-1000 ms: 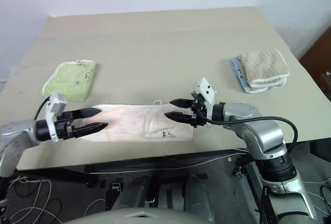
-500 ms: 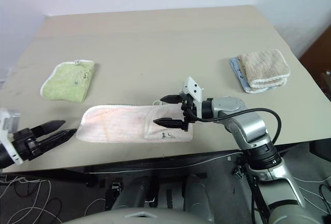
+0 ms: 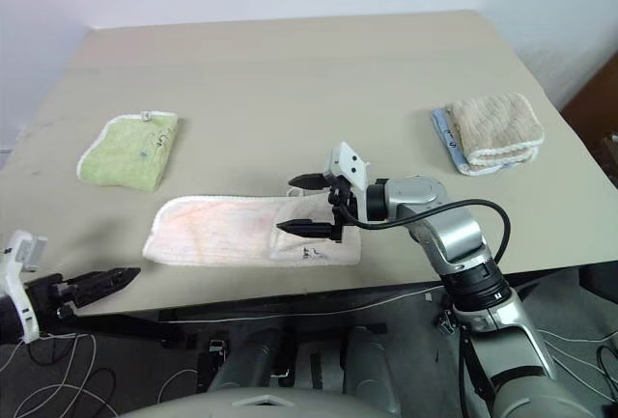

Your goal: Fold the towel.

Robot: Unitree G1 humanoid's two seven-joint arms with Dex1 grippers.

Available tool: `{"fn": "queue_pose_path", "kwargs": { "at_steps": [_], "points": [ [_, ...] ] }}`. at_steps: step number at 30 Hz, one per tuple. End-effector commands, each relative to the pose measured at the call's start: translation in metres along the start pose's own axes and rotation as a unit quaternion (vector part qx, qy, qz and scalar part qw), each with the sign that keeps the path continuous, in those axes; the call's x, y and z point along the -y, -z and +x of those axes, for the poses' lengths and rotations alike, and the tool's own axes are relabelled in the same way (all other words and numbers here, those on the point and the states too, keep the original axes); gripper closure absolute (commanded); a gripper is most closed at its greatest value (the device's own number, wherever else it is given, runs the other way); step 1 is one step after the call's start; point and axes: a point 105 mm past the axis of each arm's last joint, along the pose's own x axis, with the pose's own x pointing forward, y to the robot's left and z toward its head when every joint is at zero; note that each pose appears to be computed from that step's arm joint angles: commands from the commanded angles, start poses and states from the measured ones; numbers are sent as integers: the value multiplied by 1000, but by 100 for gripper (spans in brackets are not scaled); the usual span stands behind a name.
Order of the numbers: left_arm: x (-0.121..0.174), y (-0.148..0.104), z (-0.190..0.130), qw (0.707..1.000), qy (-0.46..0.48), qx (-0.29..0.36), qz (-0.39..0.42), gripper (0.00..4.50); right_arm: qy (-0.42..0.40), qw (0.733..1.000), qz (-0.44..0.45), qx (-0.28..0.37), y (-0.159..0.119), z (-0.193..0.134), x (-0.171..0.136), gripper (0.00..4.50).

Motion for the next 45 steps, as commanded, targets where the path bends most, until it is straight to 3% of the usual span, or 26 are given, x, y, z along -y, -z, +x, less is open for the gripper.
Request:
{"fn": "queue_pose_path", "kwargs": {
  "at_steps": [1, 18, 22, 32, 39, 45],
  "points": [
    [7, -8, 8, 999, 34, 21, -32, 0, 5, 1000, -25, 3, -5, -3, -1, 1],
    [14, -19, 29, 981, 96, 41, -164, 0, 40, 999, -30, -1, -3, -9, 6, 1],
    [19, -19, 31, 977, 105, 49, -177, 91, 43, 999, -31, 3, -4, -9, 6, 0],
    [11, -23, 30, 972, 84, 80, -202, 444, 51, 998, -37, 1, -3, -12, 9, 0],
    [20, -33, 27, 974, 97, 96, -178, 447, 47, 998, -37, 8, -7, -13, 8, 0],
    [57, -62, 31, 981, 147, 92, -86, 447, 41, 999, -11, 35, -20, -26, 9, 0]
  ]
}}
